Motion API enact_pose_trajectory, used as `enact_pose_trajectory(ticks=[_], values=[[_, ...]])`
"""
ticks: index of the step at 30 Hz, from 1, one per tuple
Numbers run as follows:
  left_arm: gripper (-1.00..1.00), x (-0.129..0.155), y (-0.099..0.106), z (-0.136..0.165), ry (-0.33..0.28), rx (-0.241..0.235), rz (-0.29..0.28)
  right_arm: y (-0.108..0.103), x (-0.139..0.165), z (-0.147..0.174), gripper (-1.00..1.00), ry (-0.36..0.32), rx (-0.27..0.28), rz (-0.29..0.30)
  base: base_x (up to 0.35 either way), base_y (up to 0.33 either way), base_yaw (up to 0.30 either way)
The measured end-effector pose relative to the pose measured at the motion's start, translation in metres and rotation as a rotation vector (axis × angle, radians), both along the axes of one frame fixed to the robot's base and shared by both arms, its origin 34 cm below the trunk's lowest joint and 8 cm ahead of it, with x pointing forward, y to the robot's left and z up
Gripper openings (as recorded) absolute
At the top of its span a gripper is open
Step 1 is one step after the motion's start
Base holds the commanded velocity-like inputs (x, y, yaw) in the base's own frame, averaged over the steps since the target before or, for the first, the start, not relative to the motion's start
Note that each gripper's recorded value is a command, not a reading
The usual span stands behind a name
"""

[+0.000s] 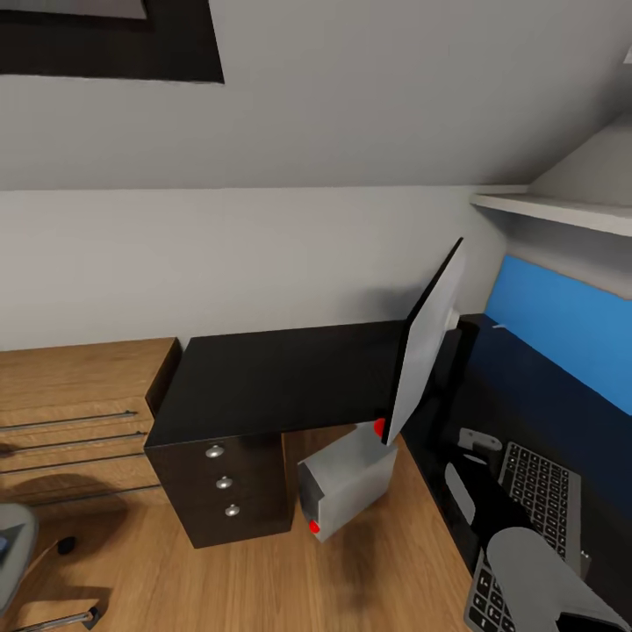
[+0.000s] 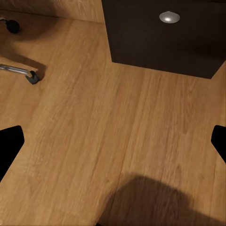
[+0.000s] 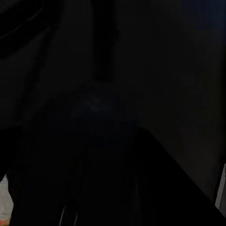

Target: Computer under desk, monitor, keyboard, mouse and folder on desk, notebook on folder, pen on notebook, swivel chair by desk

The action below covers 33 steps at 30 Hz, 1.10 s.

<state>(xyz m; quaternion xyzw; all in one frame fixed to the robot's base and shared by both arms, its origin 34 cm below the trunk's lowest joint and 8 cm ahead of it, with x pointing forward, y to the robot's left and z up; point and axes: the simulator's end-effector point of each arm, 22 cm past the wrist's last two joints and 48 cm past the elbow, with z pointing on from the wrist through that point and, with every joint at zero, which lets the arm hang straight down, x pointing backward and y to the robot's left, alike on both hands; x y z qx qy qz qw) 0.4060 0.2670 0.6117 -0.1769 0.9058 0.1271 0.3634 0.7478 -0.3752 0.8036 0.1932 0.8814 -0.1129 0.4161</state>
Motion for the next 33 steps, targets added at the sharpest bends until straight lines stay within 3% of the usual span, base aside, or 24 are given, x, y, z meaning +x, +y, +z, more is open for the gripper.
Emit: enact_pose_trajectory(ticks=[5,12,15,26,33], values=[[1.0,-0.001,0.0,0.005,0.0,0.0,0.0,0.014,0.018,0.046,-1.0,-0.082,0.023,0.011,0.0,0.0,0.0],[1.0,-0.001,0.001,0.005,0.0,0.001,0.001,0.05,-0.01,0.076,-1.0,-0.139,0.064,0.03,0.0,0.0,0.0],[1.0,-0.001,0.001,0.005,0.0,0.001,0.001,0.054,-0.023,0.086,-1.0,-0.146,0.069,0.022,0.0,0.0,0.0],[1.0,-0.001,0.002,0.005,0.001,0.003,0.003,0.059,-0.043,0.1,-1.0,-0.184,0.082,0.01,-0.002,0.0,0.0],[1.0,-0.001,0.002,0.005,0.003,0.002,0.002,0.066,-0.058,0.098,-1.0,-0.19,0.1,0.01,-0.253,0.0,0.0]])
